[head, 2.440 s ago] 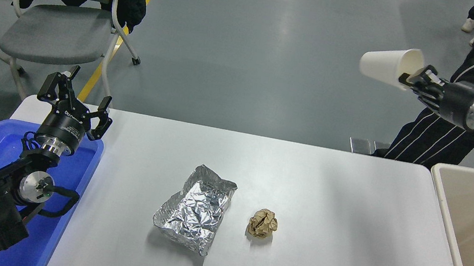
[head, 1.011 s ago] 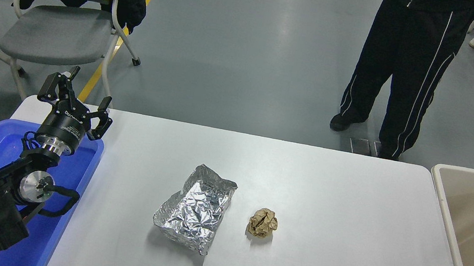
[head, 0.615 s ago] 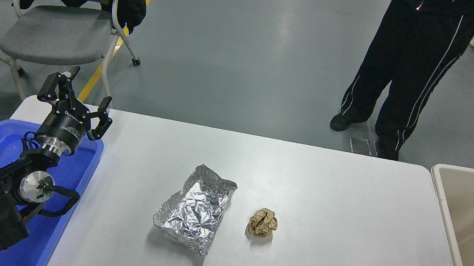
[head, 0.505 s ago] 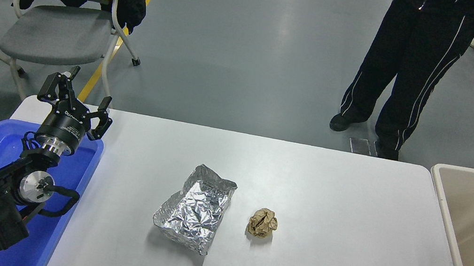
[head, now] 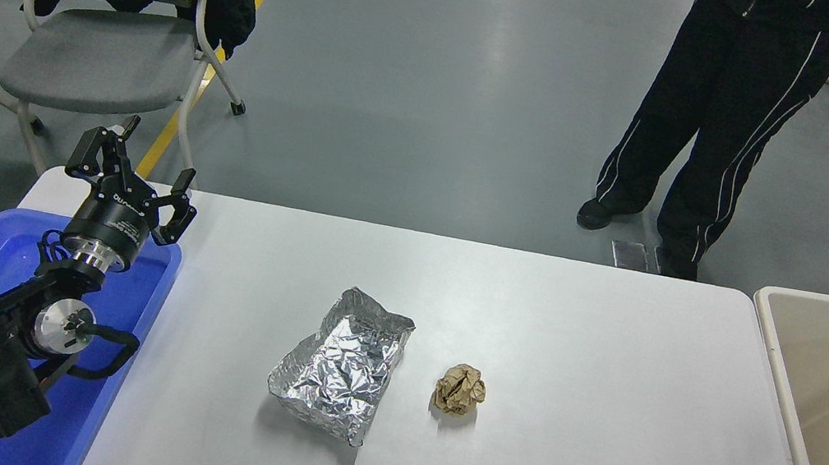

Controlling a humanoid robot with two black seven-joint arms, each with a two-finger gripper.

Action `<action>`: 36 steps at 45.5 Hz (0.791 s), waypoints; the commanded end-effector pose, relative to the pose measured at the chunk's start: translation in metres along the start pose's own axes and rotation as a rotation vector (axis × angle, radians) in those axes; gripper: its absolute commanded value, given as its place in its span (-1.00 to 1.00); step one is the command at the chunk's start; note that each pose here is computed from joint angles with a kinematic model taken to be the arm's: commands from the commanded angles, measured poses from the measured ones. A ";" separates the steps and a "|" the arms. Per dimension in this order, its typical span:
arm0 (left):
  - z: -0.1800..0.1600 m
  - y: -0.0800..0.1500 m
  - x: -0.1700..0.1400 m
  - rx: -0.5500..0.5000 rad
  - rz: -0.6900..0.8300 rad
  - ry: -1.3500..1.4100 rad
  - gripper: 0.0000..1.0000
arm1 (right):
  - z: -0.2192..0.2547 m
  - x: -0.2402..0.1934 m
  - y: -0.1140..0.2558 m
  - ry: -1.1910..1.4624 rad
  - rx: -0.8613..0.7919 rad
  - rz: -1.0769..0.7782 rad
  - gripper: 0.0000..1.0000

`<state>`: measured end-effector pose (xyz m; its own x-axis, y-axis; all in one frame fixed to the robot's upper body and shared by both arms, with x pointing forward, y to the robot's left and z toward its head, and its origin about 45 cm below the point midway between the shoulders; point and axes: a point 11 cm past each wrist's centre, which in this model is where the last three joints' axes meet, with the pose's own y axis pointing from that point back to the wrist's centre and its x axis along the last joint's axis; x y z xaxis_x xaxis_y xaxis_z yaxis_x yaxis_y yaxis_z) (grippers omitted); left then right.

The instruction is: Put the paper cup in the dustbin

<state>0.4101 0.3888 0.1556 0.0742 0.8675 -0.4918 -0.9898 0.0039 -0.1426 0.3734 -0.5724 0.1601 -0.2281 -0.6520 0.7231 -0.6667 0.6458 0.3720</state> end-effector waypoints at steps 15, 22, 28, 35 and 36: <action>0.000 0.000 0.000 0.000 0.000 0.000 1.00 | -0.186 0.036 0.018 -0.193 0.326 -0.009 0.99; 0.000 0.000 0.000 0.000 0.000 0.000 1.00 | -0.221 0.035 0.031 -0.260 0.404 -0.073 0.99; 0.000 0.000 0.000 0.000 0.000 0.000 1.00 | -0.252 0.027 0.048 -0.500 0.481 -0.185 0.99; 0.000 0.000 0.000 0.000 0.001 -0.001 1.00 | -0.293 0.019 0.080 -0.777 0.641 -0.333 0.99; 0.000 0.000 0.000 0.000 0.000 0.000 1.00 | -0.293 0.015 0.082 -0.793 0.654 -0.346 0.99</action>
<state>0.4101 0.3888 0.1556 0.0741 0.8677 -0.4916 -0.9898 0.0038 -0.1424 0.5082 -0.4656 0.3251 -0.3051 -0.9023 0.3045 -0.9301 0.3510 0.1084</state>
